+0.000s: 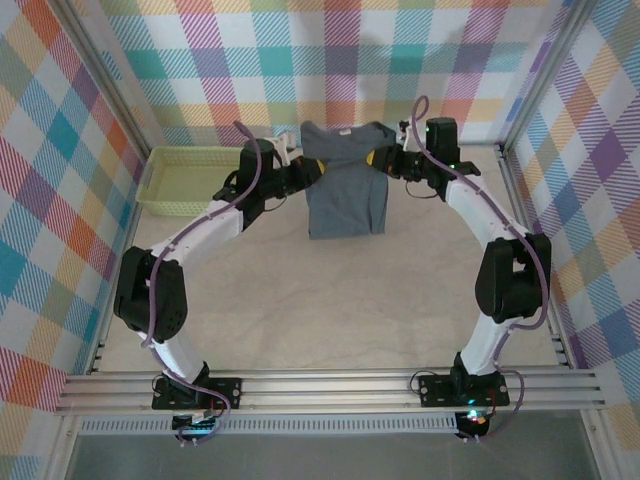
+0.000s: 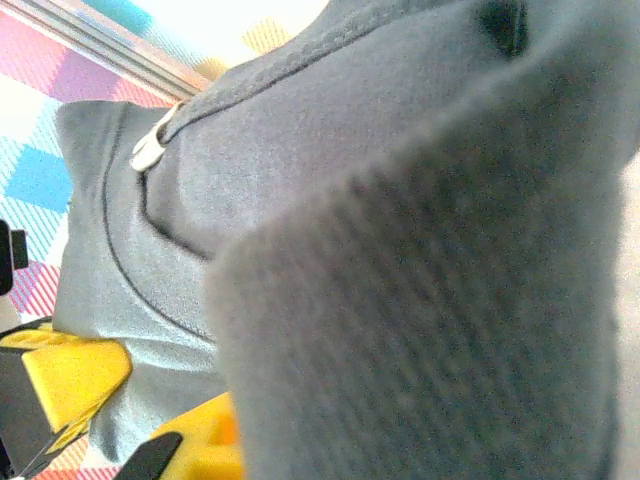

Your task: Fold the inside-out t-shirt

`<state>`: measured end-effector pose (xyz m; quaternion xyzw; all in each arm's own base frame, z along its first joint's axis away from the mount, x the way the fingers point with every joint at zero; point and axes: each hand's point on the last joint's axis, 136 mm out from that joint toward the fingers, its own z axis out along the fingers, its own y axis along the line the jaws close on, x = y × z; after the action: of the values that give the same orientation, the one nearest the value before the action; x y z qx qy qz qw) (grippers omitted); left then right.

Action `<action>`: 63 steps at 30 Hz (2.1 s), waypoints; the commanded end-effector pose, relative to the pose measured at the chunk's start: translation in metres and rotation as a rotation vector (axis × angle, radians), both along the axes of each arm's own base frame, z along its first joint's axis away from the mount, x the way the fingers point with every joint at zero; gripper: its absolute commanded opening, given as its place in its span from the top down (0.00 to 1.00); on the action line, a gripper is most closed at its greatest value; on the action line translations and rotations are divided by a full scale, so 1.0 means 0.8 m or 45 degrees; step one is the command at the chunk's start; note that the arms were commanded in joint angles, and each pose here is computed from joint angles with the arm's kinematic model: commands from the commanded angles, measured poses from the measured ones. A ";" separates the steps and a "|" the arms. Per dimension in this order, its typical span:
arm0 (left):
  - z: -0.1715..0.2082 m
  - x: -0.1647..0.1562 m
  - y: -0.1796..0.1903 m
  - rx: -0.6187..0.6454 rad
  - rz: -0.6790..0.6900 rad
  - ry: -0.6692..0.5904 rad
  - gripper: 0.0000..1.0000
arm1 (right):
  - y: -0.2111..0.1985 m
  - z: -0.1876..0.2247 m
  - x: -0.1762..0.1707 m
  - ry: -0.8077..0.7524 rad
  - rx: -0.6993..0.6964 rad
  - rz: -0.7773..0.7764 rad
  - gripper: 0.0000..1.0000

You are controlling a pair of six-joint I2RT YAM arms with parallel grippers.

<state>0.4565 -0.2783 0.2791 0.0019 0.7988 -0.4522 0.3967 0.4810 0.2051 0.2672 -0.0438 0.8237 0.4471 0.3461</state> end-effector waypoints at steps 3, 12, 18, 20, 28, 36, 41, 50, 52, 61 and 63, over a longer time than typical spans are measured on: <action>-0.024 -0.017 0.011 0.087 -0.065 -0.100 1.00 | -0.010 -0.036 -0.004 -0.063 -0.041 -0.019 1.00; -0.072 -0.133 -0.014 0.101 -0.251 -0.195 1.00 | -0.013 -0.083 -0.095 -0.056 -0.032 0.007 1.00; -0.075 -0.157 -0.006 0.145 -0.230 -0.153 1.00 | -0.019 -0.086 -0.131 -0.032 -0.060 -0.016 1.00; -0.075 -0.159 -0.006 0.134 -0.233 -0.135 1.00 | -0.019 -0.084 -0.133 -0.024 -0.061 -0.014 1.00; -0.054 -0.134 0.004 0.158 -0.227 -0.154 1.00 | -0.013 -0.058 -0.108 -0.073 -0.024 0.004 1.00; -0.051 -0.057 -0.006 0.312 -0.331 -0.132 1.00 | 0.001 -0.031 -0.052 -0.469 -0.099 0.134 0.92; -0.037 -0.026 -0.017 0.371 -0.445 -0.220 1.00 | 0.000 -0.011 -0.026 -0.672 -0.033 0.250 0.92; -0.010 0.016 -0.017 0.403 -0.674 -0.780 1.00 | -0.007 -0.008 0.028 -0.920 -0.097 0.381 0.93; -0.020 0.035 -0.016 0.432 -0.733 -0.742 1.00 | -0.011 -0.006 0.042 -0.982 -0.088 0.394 0.94; -0.065 0.086 0.008 0.541 -0.710 -0.935 1.00 | -0.003 -0.019 0.066 -1.238 -0.086 0.494 0.95; -0.080 0.074 0.011 0.563 -0.713 -0.976 1.00 | -0.002 -0.031 0.052 -1.271 -0.099 0.527 0.95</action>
<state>0.5233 -0.2780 0.2099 0.4202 0.6863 -0.3521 0.4780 0.5360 0.2083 0.2210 -0.3623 0.6167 0.4318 0.5494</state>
